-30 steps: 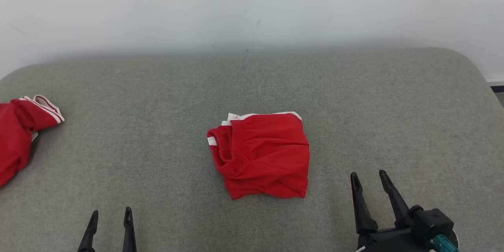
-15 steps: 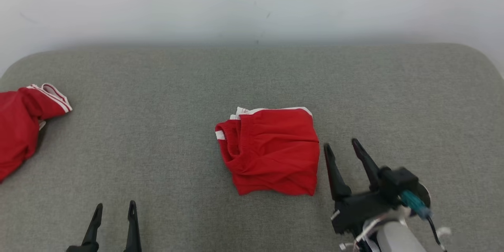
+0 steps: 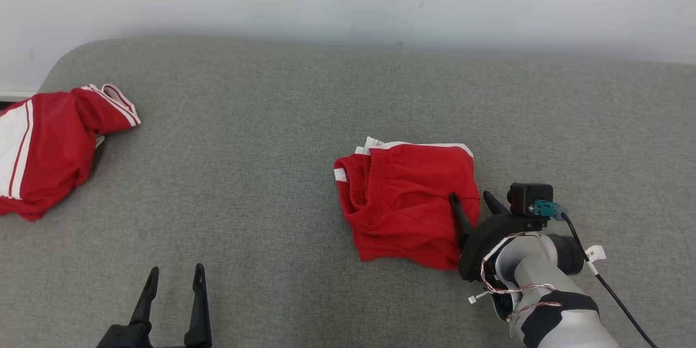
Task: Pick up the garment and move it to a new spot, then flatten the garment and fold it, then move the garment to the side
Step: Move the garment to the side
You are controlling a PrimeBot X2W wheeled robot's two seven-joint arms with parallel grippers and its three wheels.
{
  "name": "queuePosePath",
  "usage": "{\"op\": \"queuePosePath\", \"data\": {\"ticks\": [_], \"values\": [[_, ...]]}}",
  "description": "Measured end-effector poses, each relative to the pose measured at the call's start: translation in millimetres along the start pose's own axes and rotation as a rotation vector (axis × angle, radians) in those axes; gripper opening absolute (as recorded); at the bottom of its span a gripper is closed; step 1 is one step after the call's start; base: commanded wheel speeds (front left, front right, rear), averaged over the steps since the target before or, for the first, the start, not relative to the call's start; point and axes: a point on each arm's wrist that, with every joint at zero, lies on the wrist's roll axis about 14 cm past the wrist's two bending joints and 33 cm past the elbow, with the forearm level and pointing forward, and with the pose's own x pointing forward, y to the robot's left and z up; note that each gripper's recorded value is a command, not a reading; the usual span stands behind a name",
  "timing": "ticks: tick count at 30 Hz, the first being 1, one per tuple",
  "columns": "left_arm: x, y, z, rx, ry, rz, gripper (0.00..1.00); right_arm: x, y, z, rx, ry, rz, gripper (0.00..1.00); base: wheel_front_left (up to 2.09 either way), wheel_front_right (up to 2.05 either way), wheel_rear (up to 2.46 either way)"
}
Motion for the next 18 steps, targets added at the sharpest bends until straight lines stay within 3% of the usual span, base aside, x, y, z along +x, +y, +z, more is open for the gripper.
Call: {"op": "queuePosePath", "data": {"ticks": [7,8,9,10,18], "values": [[-0.3,5.7,-8.2,0.003,0.027,0.02,1.0,7.3,7.0,-23.2,0.12,0.105,0.007,1.0,0.0,0.0,0.0],[0.2,6.0,-8.7,0.003,0.029,0.021,1.0,7.8,8.2,-24.7,0.125,0.113,0.011,0.71,0.0,0.0,0.0],[1.0,6.1,-8.7,0.003,0.029,0.021,1.0,8.2,9.9,-26.8,0.122,0.126,0.017,0.31,0.0,0.0,0.0],[2.0,6.3,-8.6,0.004,0.029,0.022,1.0,8.9,11.0,-27.0,0.126,0.128,0.02,0.0,0.0,0.0,0.0],[8.7,4.6,-6.2,-0.004,0.02,0.019,1.0,14.6,13.3,-14.3,0.064,0.09,0.041,0.0,0.0,0.0,0.0]]}}
